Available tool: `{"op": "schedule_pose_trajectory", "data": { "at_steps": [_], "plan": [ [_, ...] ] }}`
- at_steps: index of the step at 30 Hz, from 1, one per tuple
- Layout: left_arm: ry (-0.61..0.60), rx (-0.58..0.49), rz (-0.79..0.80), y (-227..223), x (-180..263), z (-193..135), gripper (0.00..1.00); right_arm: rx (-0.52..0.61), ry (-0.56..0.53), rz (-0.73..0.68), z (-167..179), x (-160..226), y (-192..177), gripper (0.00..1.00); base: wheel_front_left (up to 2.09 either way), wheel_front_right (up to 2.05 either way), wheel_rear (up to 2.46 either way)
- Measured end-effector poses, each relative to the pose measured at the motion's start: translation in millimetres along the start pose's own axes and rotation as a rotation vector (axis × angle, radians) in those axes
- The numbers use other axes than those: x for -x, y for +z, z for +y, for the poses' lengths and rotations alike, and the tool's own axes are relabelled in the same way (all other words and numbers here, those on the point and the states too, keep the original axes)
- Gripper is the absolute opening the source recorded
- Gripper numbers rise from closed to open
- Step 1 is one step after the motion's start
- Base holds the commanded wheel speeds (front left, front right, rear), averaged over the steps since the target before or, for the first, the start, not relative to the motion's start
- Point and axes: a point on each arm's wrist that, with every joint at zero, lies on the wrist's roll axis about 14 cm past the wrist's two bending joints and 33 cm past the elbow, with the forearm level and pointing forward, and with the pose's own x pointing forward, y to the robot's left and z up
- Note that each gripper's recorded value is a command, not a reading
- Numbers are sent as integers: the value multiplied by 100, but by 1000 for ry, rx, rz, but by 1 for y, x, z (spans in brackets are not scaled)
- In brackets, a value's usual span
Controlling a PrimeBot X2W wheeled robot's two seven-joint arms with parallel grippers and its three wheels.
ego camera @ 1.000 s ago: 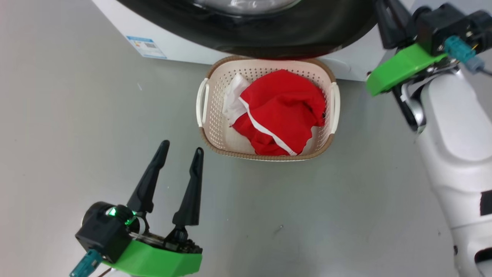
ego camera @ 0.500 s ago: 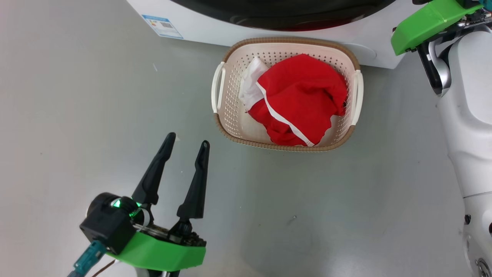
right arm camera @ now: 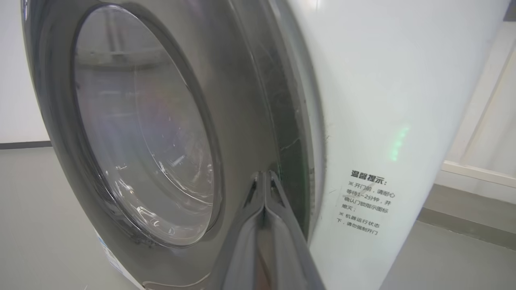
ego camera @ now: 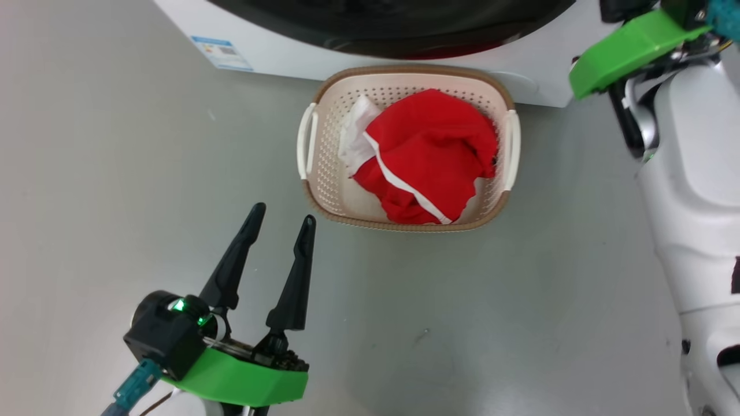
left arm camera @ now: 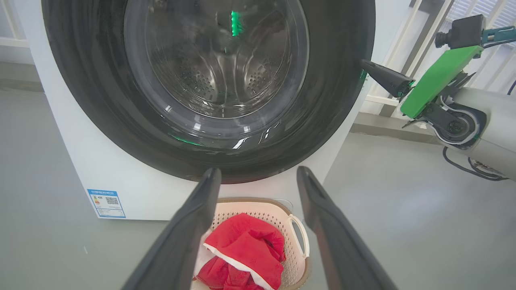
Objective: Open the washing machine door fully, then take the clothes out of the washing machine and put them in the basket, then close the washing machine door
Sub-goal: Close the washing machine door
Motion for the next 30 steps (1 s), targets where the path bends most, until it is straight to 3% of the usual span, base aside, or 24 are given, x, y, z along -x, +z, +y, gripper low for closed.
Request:
{"op": "schedule_pose_trajectory", "data": {
  "at_steps": [1,2,4,5,6,7,30],
  "plan": [
    [-4,5,1,-1,-1,-2,100,-6,0,3,0,3,-1,1,0,0,0],
    [-9,9,3,-2,-1,-3,100,-6,2,5,1,7,-1,29,0,0,0],
    [-20,17,5,-3,-3,-7,100,-14,-7,6,-2,15,-1,45,0,0,0],
    [-26,22,4,-3,-4,-9,100,-16,-14,3,-4,18,0,57,0,0,0],
    [-30,28,2,-3,-5,-10,100,-22,-21,-3,-6,22,2,84,0,0,0],
    [-35,35,0,-3,-6,-12,100,-27,-28,-8,-8,25,4,100,0,0,0],
    [-72,90,-58,17,-12,-39,100,-11,-213,-56,-44,164,44,100,0,0,0]
  ]
}}
